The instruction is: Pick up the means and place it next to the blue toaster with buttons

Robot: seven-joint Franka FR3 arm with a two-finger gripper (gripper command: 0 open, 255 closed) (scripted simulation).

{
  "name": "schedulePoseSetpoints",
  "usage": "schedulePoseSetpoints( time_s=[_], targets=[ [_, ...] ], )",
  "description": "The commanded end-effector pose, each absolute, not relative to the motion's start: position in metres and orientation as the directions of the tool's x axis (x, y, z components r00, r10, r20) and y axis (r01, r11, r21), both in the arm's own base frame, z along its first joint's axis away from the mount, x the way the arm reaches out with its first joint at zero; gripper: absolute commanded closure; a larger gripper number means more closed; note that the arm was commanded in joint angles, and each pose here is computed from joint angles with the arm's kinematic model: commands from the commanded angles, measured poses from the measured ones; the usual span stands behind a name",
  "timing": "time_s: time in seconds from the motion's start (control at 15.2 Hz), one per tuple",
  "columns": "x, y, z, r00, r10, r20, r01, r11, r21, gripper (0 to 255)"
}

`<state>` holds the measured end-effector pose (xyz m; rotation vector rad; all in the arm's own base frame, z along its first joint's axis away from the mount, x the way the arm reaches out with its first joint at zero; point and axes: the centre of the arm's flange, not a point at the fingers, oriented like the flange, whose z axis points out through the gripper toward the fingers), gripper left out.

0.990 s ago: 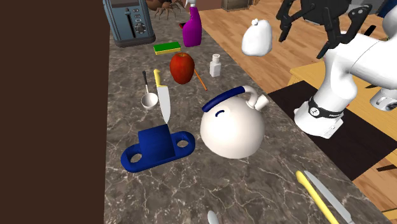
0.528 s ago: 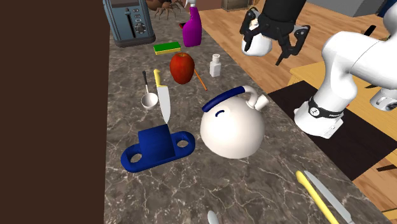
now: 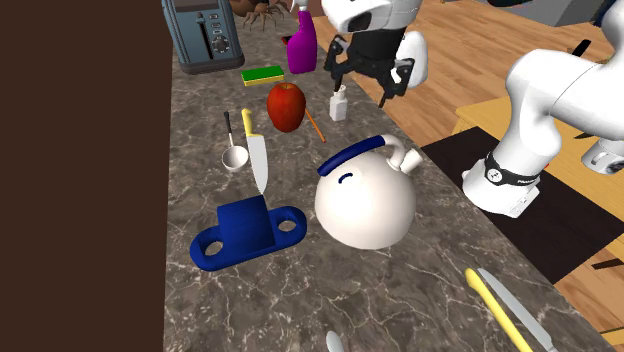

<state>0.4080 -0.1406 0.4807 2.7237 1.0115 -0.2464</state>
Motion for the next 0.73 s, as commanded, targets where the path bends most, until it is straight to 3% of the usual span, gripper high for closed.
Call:
schedulePoseSetpoints(
  time_s=[0.0, 0.66],
  targets=[
    [0.423, -0.155, 0.464, 0.702, 0.662, -0.262, 0.708, -0.689, 0.157, 0],
    [0.509, -0.212, 0.400, 0.453, 0.799, -0.397, 0.891, -0.426, 0.158, 0]
  ],
)
